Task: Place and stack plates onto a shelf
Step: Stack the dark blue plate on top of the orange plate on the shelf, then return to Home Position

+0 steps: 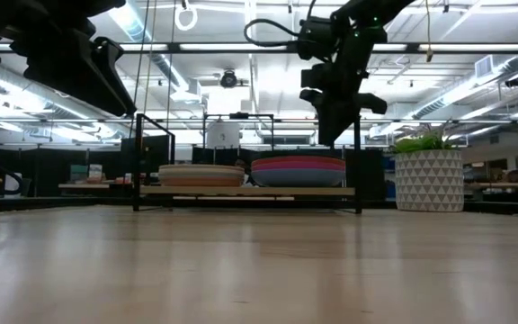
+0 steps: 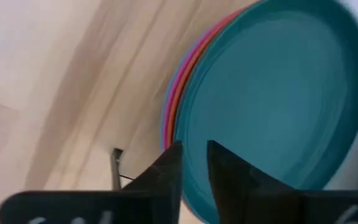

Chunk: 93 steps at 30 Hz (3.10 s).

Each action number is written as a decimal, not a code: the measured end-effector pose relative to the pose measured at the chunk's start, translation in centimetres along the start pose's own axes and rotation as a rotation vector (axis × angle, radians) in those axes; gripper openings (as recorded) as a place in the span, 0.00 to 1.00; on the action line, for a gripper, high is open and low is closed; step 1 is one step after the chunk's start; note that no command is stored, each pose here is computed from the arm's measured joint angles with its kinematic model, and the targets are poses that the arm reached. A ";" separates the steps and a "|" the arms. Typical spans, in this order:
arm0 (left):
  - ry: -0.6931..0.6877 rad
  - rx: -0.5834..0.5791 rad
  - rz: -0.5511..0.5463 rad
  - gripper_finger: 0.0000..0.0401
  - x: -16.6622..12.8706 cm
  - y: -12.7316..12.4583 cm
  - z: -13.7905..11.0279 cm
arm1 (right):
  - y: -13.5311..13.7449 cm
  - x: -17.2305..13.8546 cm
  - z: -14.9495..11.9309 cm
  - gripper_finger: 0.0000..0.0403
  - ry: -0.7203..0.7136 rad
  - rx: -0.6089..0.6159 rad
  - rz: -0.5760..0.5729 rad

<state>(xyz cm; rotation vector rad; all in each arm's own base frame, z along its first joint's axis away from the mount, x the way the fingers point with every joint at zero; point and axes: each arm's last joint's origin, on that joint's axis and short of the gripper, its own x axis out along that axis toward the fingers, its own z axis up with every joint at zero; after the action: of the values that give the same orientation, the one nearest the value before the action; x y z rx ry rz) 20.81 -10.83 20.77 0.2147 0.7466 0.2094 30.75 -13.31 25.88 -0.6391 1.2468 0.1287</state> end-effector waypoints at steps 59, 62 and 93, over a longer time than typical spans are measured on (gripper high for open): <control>-0.567 -0.209 -0.014 0.35 -4.9 4.5 -9.6 | 19.2 -7.0 -7.0 0.32 -1.062 0.696 0.050; -0.612 -0.226 -0.012 0.35 -4.8 5.2 -9.9 | 19.6 -6.9 -7.6 0.32 -1.086 0.679 0.032; -0.712 -0.255 0.059 0.35 -2.0 10.3 -11.1 | 23.1 -4.6 -11.9 0.32 -1.310 0.556 0.006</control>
<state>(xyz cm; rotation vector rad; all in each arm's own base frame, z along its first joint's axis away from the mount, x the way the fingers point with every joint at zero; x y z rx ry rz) 10.62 -0.13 16.88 0.0568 0.0036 0.2613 9.32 0.65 19.21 0.0182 -0.0173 0.1547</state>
